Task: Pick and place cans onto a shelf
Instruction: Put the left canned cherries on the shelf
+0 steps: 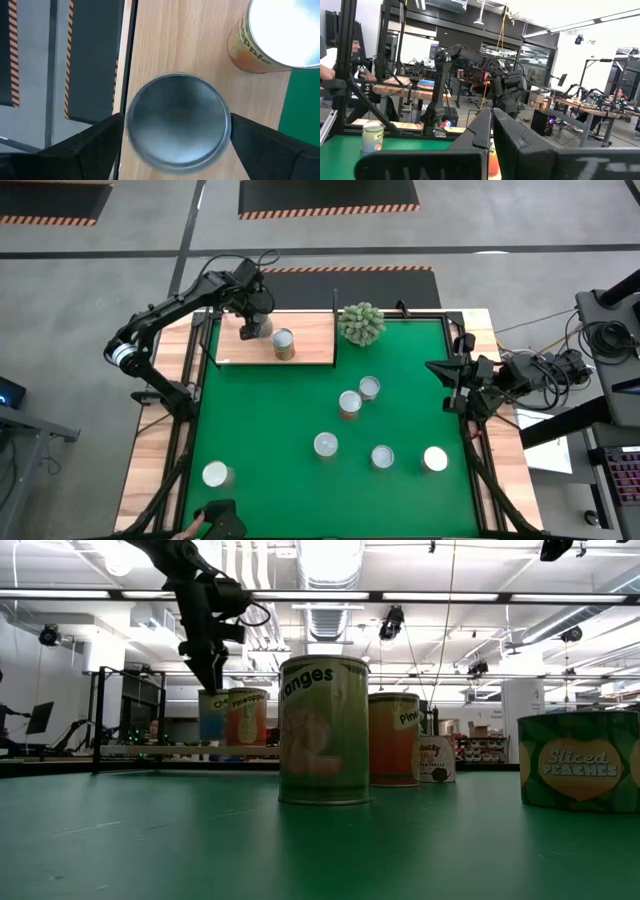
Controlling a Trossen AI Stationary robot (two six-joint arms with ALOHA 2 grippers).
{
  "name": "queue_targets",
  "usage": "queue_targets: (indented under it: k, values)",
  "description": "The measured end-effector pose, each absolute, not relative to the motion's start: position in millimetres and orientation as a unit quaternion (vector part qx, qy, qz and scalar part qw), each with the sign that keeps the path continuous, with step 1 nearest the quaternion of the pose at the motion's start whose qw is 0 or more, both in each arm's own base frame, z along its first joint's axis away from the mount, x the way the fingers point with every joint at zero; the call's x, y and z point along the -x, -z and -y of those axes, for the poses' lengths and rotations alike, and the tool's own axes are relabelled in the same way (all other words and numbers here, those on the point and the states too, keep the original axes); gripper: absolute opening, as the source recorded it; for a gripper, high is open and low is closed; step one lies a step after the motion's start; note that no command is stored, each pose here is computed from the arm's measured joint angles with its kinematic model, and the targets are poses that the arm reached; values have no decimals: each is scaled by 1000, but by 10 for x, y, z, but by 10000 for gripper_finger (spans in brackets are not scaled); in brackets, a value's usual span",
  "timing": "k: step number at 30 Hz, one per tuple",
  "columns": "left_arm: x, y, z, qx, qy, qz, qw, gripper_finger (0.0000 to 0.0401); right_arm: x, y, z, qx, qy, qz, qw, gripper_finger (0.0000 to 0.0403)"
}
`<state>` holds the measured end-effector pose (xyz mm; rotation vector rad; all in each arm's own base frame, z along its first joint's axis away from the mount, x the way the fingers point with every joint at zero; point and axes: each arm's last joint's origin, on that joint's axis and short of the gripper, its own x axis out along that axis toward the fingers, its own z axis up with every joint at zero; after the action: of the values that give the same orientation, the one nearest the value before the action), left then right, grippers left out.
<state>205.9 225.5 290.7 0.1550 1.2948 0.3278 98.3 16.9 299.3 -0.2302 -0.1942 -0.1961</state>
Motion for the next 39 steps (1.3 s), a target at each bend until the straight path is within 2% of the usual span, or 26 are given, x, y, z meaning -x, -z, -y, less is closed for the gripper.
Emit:
queue_targets:
  k: [9, 17, 22, 26, 32, 34, 39]
  values:
    - [-2060, -2916, -2253, -75, -152, -598, 783, 348, -983, -2993, -169, 114, 98, 97, 984, 9]
    - [-2092, -3231, -2136, -70, -144, -602, 782, 318, -983, -2993, -169, 114, 98, 96, 984, 9]
    - [-2028, -3275, -2080, -71, -146, -639, 752, 250, -983, -2992, -169, 116, 98, 96, 984, 9]
    - [-1966, -3172, -2055, -65, -143, -681, 715, 157, -983, -2991, -169, 116, 98, 96, 984, 9]
    - [-1975, -3000, -2056, -55, -123, -691, 711, 17, -984, -2989, -169, 117, 98, 95, 984, 9]
    - [-2007, -2959, -2089, -59, -129, -684, 715, 10, -984, -2989, -169, 117, 98, 95, 984, 9]
    - [-2061, -2840, -2150, -59, -130, -691, 708, 24, -983, -2989, -169, 116, 98, 95, 984, 9]
